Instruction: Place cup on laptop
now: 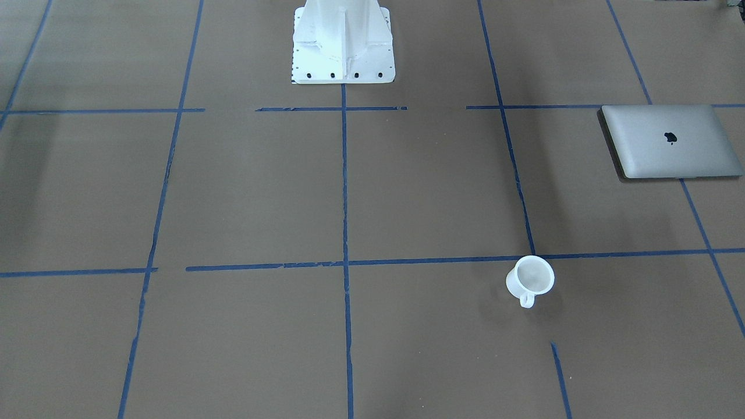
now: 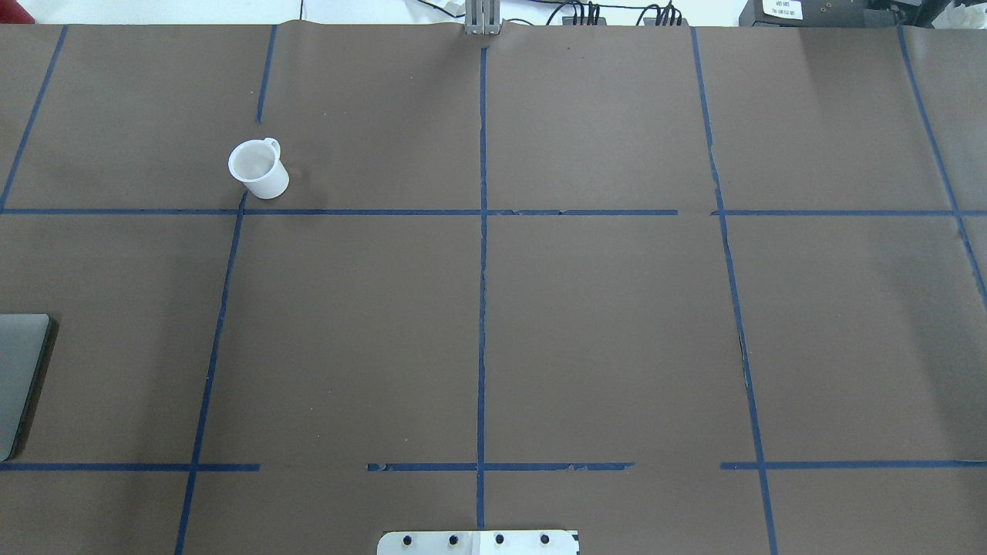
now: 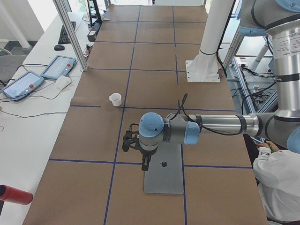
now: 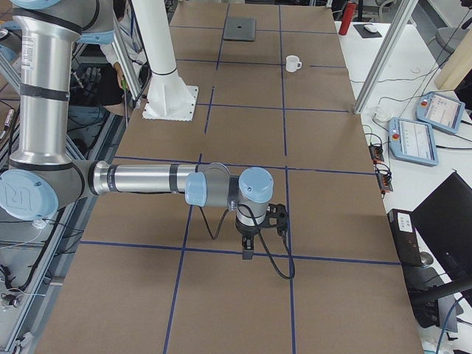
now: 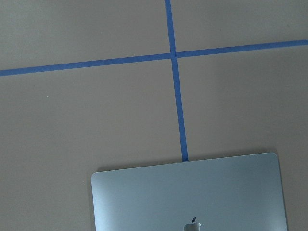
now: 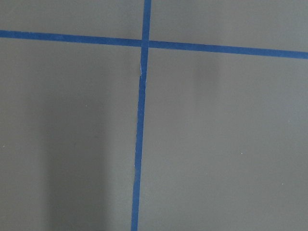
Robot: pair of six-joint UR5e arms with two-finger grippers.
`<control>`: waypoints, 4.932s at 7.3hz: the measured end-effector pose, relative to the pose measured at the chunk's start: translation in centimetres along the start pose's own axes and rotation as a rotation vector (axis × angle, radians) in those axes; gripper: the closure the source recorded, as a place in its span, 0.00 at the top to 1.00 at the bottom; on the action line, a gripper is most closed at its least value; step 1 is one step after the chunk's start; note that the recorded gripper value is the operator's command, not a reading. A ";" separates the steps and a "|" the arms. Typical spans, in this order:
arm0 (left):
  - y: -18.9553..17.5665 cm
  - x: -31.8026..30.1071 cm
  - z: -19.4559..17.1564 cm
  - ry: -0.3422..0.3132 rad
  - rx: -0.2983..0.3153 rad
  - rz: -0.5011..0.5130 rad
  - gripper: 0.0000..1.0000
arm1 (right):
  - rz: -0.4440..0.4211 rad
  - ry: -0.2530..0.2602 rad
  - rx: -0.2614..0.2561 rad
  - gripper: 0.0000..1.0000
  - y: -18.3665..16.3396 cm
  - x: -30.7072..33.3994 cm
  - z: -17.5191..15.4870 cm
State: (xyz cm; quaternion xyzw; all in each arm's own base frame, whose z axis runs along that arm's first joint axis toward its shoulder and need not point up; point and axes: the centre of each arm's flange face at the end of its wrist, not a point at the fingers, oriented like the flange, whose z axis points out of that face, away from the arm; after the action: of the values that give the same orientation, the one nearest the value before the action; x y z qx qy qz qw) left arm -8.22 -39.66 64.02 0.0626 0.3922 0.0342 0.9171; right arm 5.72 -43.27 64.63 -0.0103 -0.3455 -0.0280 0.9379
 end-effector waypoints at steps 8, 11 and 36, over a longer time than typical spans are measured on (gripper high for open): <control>-4.5 4.5 -1.2 0.073 0.098 0.125 1.00 | 0.000 0.000 0.000 1.00 0.0 0.0 0.0; -17.0 15.6 -0.2 0.118 0.112 0.264 1.00 | 0.000 0.000 0.000 1.00 0.0 0.0 0.0; -28.5 22.6 3.8 0.020 -0.074 0.053 0.00 | 0.000 0.000 0.000 1.00 0.0 0.0 0.0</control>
State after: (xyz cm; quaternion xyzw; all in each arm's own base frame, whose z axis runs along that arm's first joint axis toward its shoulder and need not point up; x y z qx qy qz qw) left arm 10.51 -65.65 46.43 0.0387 0.3979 0.0737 0.9136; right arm 5.73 -43.26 64.63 -0.0103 -0.3455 -0.0280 0.9379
